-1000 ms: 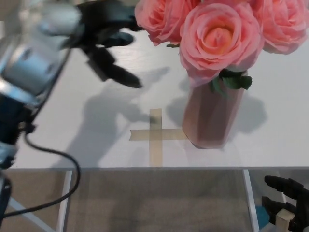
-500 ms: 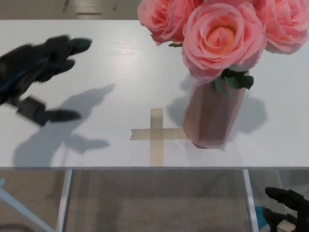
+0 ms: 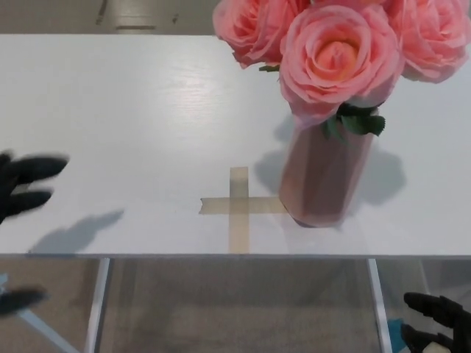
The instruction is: Use the left hand to pick up the rose and then lift and insert it into the pink vase.
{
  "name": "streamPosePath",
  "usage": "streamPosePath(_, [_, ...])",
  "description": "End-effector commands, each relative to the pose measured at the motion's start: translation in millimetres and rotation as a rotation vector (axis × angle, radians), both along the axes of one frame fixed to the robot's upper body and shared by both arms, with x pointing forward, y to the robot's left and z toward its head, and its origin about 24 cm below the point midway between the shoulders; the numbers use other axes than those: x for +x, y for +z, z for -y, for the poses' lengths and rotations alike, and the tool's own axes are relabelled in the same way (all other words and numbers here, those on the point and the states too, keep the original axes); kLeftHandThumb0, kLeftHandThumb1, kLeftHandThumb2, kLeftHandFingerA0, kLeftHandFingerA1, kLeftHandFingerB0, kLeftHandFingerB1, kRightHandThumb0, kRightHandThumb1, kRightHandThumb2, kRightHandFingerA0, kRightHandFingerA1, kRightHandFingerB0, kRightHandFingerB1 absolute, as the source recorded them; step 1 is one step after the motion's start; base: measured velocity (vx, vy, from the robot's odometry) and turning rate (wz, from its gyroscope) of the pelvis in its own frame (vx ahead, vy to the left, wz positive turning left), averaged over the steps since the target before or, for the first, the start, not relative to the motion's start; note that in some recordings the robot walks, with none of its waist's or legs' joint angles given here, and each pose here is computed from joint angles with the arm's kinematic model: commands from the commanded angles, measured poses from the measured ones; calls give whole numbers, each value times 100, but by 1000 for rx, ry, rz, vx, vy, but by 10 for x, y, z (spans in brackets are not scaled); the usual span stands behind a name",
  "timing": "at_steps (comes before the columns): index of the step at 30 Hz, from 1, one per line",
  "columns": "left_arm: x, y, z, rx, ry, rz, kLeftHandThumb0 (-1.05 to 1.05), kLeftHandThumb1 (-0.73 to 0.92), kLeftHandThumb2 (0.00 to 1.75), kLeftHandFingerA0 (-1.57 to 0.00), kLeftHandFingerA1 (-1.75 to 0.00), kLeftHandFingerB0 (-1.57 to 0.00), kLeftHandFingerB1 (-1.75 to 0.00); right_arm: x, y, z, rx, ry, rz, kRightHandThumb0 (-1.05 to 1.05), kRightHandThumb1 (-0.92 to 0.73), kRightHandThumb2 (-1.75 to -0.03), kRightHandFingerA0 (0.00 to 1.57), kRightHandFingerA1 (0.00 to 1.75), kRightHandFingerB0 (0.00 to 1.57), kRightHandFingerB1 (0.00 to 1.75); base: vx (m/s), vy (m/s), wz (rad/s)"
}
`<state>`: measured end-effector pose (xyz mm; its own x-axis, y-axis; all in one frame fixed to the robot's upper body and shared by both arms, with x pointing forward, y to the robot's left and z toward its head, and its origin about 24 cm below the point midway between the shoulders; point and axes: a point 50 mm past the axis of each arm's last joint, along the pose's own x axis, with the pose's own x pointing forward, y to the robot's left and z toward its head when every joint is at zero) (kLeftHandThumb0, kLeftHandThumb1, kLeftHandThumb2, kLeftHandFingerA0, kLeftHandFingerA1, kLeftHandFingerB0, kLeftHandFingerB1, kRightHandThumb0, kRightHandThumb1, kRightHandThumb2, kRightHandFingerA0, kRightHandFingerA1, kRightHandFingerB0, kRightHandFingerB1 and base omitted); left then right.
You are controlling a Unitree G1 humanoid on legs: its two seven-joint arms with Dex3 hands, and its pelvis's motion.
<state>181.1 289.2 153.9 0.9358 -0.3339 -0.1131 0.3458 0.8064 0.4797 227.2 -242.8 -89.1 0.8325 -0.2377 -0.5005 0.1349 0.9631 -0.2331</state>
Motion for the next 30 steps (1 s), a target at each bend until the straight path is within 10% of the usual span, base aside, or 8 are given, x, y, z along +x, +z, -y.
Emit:
streamPosePath(1, [-579,-61,-101,-71,-69,0,-22,26,83,-8,-51,-7,-49,-156,-100,35,20,-42,-45,-23,-63,-58,60,50,57,48,0,0,0])
streamPosePath(30, [-1243,-2236,-864,-288,742,-763,-26,36,91,-8,-51,-8,-49,-477,-295,30,11,-41,-154,-23,-63,-58,65,51,58,48,0,0,0])
